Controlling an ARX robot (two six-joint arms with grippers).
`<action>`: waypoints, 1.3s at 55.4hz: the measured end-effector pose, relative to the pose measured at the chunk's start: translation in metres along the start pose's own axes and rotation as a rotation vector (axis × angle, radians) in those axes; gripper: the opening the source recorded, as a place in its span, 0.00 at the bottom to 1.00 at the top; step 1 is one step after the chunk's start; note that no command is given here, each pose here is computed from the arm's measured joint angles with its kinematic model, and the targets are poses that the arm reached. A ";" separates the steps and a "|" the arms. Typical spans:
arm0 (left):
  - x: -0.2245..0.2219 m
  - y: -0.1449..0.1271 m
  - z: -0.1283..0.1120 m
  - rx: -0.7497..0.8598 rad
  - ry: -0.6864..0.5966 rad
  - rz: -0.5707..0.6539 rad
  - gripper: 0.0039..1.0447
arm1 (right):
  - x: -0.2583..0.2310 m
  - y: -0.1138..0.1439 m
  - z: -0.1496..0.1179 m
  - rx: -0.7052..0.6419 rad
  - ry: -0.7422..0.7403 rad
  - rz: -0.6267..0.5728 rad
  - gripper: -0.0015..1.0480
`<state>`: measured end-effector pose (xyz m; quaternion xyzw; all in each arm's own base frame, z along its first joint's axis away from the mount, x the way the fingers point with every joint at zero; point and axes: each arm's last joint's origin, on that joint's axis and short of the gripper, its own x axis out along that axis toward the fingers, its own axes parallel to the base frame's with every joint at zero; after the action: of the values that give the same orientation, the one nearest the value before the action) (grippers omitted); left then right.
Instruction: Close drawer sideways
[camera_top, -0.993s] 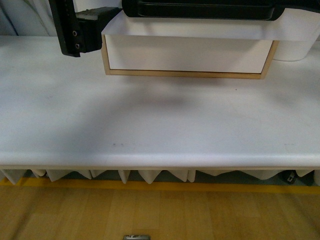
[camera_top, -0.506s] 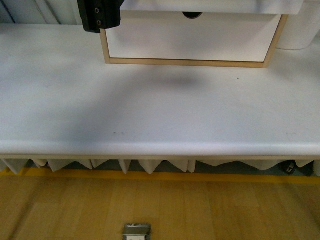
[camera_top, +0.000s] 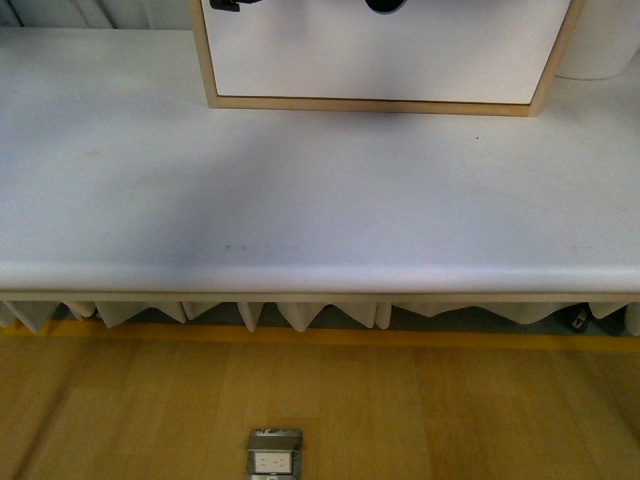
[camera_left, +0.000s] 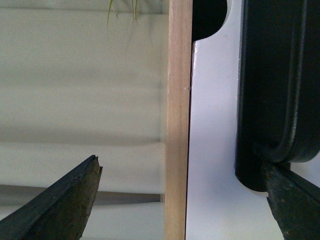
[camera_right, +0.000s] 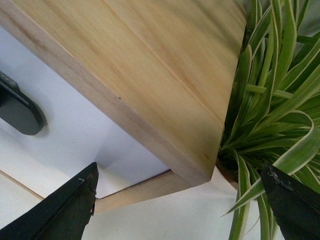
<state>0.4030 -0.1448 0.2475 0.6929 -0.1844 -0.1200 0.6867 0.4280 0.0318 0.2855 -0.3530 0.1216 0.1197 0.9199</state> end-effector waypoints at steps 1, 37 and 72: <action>0.003 -0.001 0.000 0.002 0.005 0.001 0.94 | 0.001 0.000 0.000 0.002 -0.003 0.002 0.91; -0.018 -0.003 0.005 -0.077 0.015 0.025 0.94 | -0.028 0.007 -0.011 0.098 -0.043 0.028 0.91; -0.214 0.004 -0.014 -0.796 0.488 0.161 0.94 | -0.198 0.066 -0.046 0.351 -0.164 -0.174 0.91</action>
<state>0.2148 -0.0421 0.2330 0.3673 -0.0103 0.0387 0.9292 0.2145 0.0218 0.2723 -0.1858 0.0343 0.0450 0.9810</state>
